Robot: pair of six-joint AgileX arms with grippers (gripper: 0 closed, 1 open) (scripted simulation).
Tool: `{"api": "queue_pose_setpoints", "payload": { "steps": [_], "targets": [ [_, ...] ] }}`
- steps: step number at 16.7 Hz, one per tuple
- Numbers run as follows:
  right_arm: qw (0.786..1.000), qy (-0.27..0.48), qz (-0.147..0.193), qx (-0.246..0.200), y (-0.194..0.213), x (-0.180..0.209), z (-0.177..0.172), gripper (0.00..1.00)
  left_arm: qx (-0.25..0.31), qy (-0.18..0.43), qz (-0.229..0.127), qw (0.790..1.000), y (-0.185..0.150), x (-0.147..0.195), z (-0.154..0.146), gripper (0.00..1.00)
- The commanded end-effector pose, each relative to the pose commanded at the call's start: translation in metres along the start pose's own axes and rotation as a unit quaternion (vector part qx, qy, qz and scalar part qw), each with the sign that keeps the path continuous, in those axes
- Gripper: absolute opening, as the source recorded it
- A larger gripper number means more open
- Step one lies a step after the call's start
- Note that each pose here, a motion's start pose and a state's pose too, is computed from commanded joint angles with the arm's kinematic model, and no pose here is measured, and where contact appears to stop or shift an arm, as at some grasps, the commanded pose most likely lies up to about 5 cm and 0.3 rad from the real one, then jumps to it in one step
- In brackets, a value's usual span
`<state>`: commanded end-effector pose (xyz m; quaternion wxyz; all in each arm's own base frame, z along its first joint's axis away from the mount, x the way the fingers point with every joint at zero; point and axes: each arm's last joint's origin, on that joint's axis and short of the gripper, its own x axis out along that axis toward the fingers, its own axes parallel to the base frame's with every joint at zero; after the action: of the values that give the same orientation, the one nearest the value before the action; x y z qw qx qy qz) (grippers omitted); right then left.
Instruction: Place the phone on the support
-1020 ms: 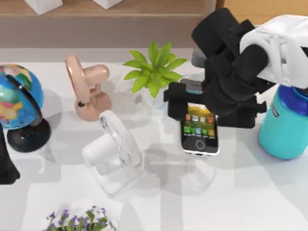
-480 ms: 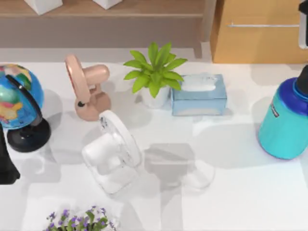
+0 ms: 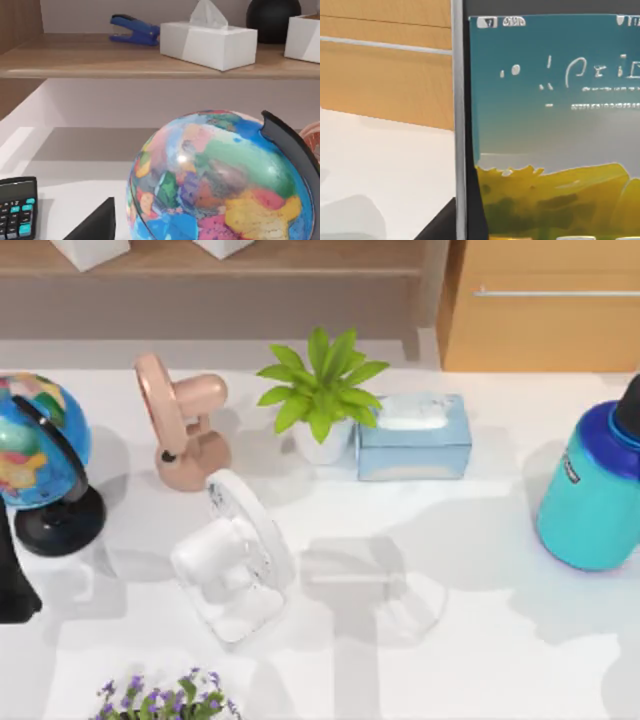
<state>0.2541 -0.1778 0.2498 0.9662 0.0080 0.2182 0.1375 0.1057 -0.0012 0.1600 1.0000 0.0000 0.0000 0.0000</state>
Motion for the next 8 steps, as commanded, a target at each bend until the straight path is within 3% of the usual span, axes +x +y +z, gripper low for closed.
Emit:
{"api": "queue_pose_setpoints", "payload": {
  "steps": [5,8],
  "targets": [
    [0.999,-0.026,-0.016,-0.033,-0.008,-0.037,-0.066,0.00,0.000,0.000,0.000,1.000,0.000,0.000,0.000,1.00],
    [0.999,-0.028,-0.020,-0.038,-0.007,-0.042,-0.078,0.00,0.000,0.000,0.000,1.000,0.000,0.000,0.000,1.00]
  ]
}}
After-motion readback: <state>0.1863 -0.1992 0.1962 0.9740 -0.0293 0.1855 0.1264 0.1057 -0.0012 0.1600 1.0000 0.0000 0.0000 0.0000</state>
